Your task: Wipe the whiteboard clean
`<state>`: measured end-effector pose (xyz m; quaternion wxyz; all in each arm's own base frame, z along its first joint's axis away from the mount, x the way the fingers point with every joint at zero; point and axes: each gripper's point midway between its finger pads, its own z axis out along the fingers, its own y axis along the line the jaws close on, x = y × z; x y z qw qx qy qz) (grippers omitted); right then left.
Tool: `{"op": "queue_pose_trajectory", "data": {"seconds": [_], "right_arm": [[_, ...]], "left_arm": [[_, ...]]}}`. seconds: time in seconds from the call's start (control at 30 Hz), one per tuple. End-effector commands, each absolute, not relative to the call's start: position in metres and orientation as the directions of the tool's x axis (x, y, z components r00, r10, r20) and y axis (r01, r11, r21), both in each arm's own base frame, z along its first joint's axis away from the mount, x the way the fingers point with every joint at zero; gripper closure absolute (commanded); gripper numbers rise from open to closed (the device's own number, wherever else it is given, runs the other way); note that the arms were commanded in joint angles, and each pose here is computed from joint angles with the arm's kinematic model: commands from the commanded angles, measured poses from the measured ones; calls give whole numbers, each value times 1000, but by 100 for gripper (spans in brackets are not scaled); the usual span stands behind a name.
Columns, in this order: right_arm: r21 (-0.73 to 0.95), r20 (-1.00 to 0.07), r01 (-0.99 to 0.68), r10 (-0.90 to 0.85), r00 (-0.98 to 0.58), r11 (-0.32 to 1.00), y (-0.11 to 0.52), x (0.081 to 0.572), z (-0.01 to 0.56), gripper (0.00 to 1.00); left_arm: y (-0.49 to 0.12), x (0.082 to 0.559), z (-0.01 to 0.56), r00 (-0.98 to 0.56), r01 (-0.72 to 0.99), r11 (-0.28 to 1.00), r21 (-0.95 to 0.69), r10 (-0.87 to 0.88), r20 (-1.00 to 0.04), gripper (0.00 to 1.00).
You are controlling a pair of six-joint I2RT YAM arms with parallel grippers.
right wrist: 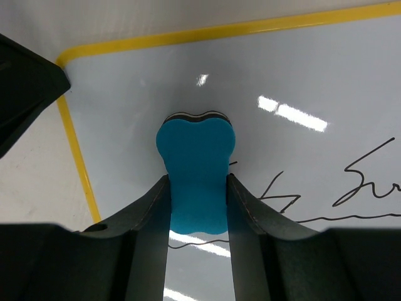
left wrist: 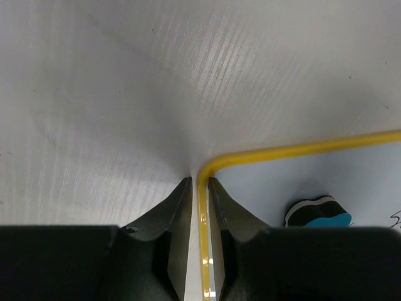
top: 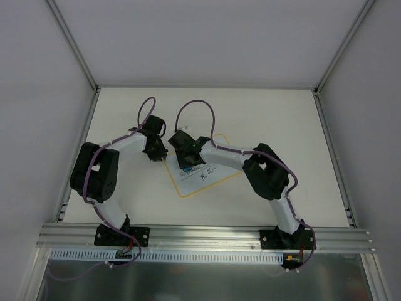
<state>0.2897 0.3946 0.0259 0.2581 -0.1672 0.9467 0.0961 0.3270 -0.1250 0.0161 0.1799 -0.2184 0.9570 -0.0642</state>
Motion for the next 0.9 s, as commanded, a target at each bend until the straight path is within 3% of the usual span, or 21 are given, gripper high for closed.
{"op": "queue_pose_trajectory", "data": {"seconds": [0.0,0.17,0.63,0.87], "right_arm": [[-10,-510,-341,-298,-807,940,386,292,20,100],[-136,-484,-307,-334,-809,942,357,297,15,100],[-154,-408,-121,-175,-896,981,245,316,9,100],[-80,-391,-180,-197,-899,980,262,315,9,100]], "left_arm": [[-117,303,-8,-861,-418,899,-132,-439,-257,83],[-116,299,-12,-865,-417,900,-124,-435,-249,87],[-114,296,-17,-870,-420,900,-116,-436,-229,95],[-118,296,-16,-870,-422,897,-133,-442,-219,98]]}}
